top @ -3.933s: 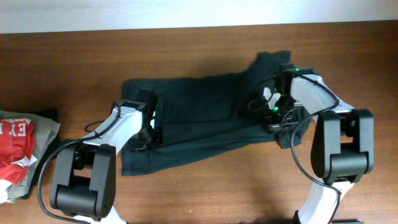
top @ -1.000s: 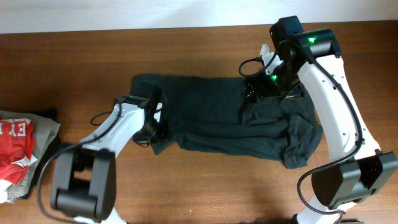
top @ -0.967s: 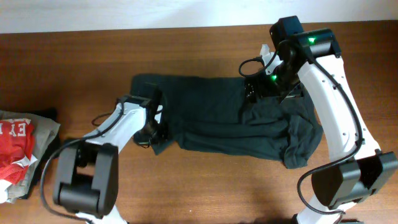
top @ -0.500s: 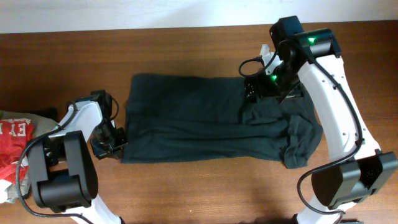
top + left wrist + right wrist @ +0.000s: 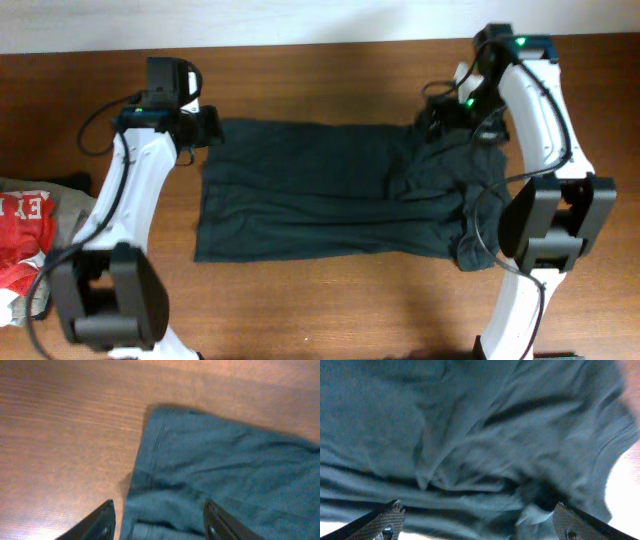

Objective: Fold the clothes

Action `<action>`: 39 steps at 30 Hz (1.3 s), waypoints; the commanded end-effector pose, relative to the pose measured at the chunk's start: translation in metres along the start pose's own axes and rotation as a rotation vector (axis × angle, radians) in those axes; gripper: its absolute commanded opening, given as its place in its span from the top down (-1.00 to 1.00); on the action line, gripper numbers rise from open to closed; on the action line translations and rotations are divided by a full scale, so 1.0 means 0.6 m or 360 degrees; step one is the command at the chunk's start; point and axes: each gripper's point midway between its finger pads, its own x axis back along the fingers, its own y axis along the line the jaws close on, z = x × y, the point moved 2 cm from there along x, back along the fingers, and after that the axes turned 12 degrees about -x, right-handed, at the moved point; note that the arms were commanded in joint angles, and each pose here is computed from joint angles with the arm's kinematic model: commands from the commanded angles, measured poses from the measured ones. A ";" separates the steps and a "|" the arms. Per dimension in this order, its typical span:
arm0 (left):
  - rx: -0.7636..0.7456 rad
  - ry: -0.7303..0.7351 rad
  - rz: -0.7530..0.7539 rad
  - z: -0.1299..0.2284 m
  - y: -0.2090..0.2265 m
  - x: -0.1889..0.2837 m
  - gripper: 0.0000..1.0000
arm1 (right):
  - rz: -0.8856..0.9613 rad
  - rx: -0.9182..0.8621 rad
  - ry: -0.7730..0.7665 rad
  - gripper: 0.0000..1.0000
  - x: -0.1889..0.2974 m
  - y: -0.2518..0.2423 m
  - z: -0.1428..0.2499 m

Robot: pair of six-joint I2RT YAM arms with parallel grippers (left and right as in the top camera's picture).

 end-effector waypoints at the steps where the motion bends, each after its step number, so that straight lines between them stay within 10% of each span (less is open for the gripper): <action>1: -0.0086 0.0002 0.0083 -0.003 -0.013 -0.073 -0.11 | 0.0077 0.0117 -0.0220 -0.97 0.010 -0.009 -0.079; 10: -0.0126 -0.0315 0.0197 -0.070 -0.051 -0.172 -0.22 | 0.0139 0.0193 -0.0316 -0.97 -0.117 -0.029 -0.169; 16: -0.0172 -0.0156 0.0271 -0.043 -0.104 -0.298 -0.24 | 0.0144 0.0199 -0.0284 -0.97 -0.134 -0.032 -0.168; 22: -0.0166 -0.0084 0.0256 -0.024 -0.099 -0.307 0.13 | 0.0146 0.0196 -0.0271 -0.97 -0.138 -0.033 -0.166; 30: -0.0163 0.0021 0.0258 0.001 -0.096 -0.308 0.02 | 0.0147 0.0116 -0.0071 -0.96 -0.242 -0.050 -0.146; 32: -0.0163 0.0023 0.0258 0.001 -0.096 -0.308 0.01 | 0.0142 0.0109 -0.0063 -0.60 -0.256 -0.051 -0.147; 33: -0.0163 0.0023 0.0258 0.001 -0.096 -0.308 0.19 | 0.0140 0.0111 -0.0073 -0.11 -0.256 -0.051 -0.149; 35: -0.0162 0.0022 0.0258 0.001 -0.096 -0.308 0.99 | 0.0141 0.0101 -0.0072 0.77 -0.256 -0.051 -0.149; 39: -0.0163 0.0022 0.0257 0.001 -0.096 -0.308 0.99 | 0.0140 0.0086 -0.0074 0.72 -0.256 -0.051 -0.149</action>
